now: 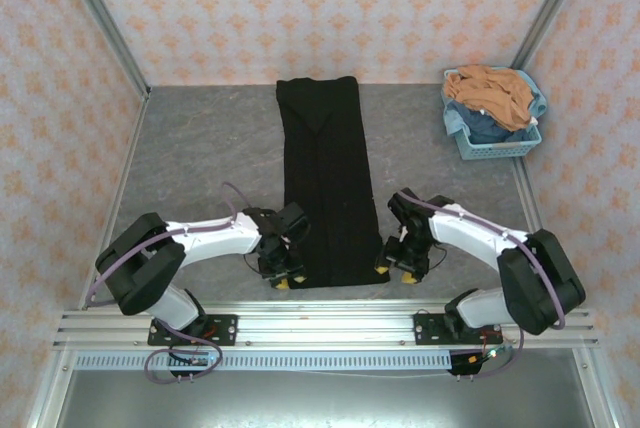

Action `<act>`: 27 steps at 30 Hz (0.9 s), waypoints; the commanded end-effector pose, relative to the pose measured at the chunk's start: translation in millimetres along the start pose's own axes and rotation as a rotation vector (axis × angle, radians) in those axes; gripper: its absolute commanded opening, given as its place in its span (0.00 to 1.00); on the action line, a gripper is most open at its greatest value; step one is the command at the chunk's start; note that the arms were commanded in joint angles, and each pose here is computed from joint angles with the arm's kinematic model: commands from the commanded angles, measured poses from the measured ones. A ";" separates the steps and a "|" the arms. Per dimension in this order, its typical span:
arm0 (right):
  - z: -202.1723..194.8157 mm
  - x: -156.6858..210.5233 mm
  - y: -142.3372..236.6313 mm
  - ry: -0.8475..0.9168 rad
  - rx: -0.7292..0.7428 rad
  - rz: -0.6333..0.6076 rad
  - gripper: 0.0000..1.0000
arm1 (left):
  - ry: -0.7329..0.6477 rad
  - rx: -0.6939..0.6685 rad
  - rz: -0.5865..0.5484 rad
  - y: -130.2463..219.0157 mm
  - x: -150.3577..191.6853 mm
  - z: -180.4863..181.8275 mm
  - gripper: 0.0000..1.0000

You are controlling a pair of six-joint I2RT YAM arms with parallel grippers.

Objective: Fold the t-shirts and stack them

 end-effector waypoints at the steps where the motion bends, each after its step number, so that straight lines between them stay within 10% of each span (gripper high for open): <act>1: 11.3 0.4 -2.6 0.012 -0.011 0.002 0.58 | -0.008 0.007 -0.039 -8.2 -10.4 -8.6 0.31; 10: 25.2 1.4 -11.1 0.015 0.003 0.002 0.51 | -0.021 0.013 -0.084 -4.0 -22.9 -22.8 0.20; 22: 42.6 2.8 -7.8 0.002 -0.011 -0.022 0.00 | -0.028 -0.021 -0.087 5.4 -10.3 -8.4 0.00; 27: 25.1 19.1 0.9 0.010 0.020 0.002 0.00 | -0.034 -0.034 -0.069 11.7 7.4 8.9 0.00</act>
Point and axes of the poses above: each hand's point on the last joint's axis, 136 mm out from that joint toward the fingers, its own y axis back along the fingers, its own z axis along the line the jaws close on, x = y × z, the point moved 8 cm from there along y, back along the fingers, and after that the axes turned 15 degrees about -y, right-handed, at the moved point
